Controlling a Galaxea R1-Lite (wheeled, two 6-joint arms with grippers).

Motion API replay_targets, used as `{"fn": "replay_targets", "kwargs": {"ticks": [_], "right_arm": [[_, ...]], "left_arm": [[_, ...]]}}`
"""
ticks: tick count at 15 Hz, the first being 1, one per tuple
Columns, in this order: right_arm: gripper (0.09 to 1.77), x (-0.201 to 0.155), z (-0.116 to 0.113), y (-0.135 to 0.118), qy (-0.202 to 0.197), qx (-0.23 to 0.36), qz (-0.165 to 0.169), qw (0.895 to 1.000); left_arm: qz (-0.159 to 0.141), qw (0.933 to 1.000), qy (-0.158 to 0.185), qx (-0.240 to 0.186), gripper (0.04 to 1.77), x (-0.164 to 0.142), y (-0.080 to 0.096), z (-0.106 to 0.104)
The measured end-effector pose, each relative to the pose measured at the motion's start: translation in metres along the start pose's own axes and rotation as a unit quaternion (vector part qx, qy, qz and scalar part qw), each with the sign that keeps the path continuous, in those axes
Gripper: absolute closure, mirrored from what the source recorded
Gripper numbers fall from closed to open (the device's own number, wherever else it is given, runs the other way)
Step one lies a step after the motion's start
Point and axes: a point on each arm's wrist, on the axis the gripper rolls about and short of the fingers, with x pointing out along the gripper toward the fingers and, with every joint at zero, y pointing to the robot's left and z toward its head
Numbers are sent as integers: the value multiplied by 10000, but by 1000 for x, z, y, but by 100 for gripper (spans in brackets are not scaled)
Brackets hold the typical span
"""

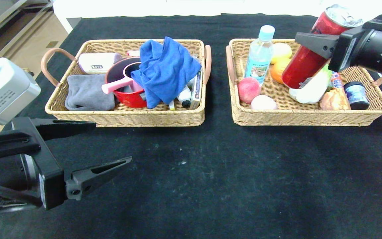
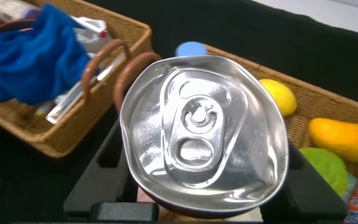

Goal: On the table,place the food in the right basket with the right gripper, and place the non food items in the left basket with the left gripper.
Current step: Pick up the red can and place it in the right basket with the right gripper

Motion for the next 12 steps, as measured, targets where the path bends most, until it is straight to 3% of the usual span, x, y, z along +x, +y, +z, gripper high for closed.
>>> {"fn": "replay_targets", "kwargs": {"ticks": [6, 12], "right_arm": [[80, 35, -4, -46, -91, -147, -629, 9979], [80, 74, -18, -81, -188, -259, -1026, 9942]], "left_arm": [[5, 10000, -22, 2, 9, 0, 0, 0], [2, 10000, -18, -4, 9, 0, 0, 0]]}}
